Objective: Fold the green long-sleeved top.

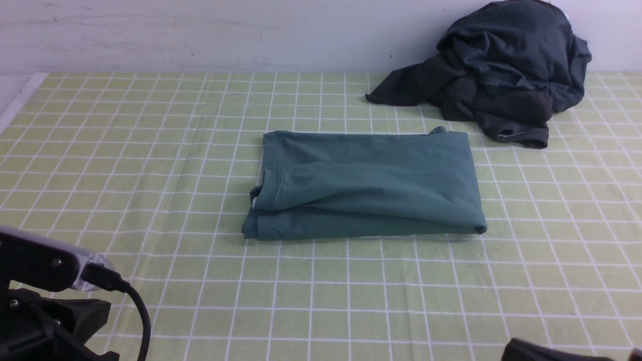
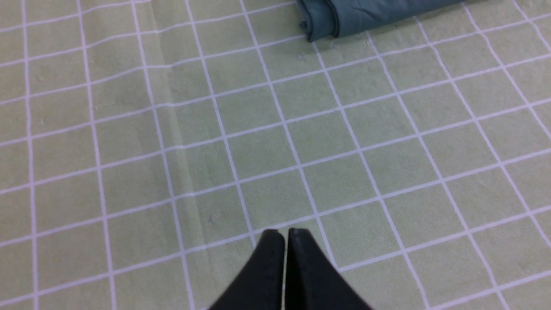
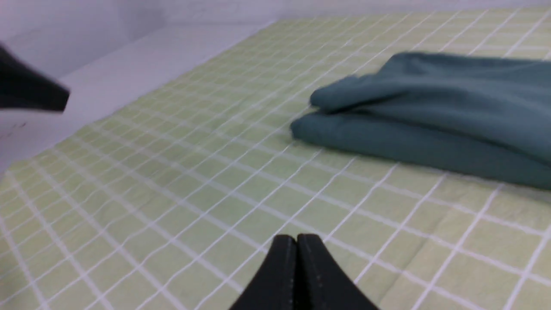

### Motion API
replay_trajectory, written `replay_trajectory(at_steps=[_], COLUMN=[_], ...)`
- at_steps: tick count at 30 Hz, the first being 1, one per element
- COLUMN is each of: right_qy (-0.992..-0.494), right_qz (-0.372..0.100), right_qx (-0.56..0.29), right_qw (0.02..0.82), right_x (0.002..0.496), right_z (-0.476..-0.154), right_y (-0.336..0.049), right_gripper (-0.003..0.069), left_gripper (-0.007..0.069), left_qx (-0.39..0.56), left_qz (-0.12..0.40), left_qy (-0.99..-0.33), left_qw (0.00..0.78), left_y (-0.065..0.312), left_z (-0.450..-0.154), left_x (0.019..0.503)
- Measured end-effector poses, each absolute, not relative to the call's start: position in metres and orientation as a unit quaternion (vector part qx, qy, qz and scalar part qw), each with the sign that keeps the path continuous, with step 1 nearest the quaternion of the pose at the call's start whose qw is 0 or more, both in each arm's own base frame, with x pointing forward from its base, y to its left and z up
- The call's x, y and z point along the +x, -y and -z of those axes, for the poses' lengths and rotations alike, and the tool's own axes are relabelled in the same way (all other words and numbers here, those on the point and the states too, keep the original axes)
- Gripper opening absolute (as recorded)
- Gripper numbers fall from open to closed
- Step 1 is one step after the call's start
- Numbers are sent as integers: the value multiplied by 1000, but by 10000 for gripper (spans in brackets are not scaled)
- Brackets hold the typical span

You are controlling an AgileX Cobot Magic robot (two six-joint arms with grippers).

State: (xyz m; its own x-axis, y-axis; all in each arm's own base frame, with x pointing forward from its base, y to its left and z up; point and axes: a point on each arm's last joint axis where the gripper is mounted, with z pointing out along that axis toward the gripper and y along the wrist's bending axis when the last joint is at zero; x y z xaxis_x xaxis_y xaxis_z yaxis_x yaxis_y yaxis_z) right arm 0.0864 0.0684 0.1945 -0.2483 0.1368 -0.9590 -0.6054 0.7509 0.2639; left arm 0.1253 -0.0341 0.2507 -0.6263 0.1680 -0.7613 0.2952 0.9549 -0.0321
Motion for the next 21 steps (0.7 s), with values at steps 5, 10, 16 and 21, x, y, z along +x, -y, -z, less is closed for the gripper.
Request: replay_trajectory(at_steps=[5, 10, 16, 21], right_qy=[-671, -622, -655, -719], right_qz=[-263, -176, -33, -2], right_qx=[-105, -66, -85, -62], right_qw=[686, 760, 750, 692], right_x=[79, 64, 55, 56], right_z=[-213, -223, -210, -195], right_y=[-45, -21, -9, -6], right_gripper=[-11, -11, -11, -11], left_gripper=[-3, -3, -3, -3], left_qx=[129, 129, 129, 129], left_qz=[77, 77, 77, 77], left_qy=[-899, -899, -899, -899], left_qw=[412, 412, 412, 412], left_y=[34, 34, 34, 34], left_z=[-251, -251, -251, -251], left_x=[125, 125, 125, 125])
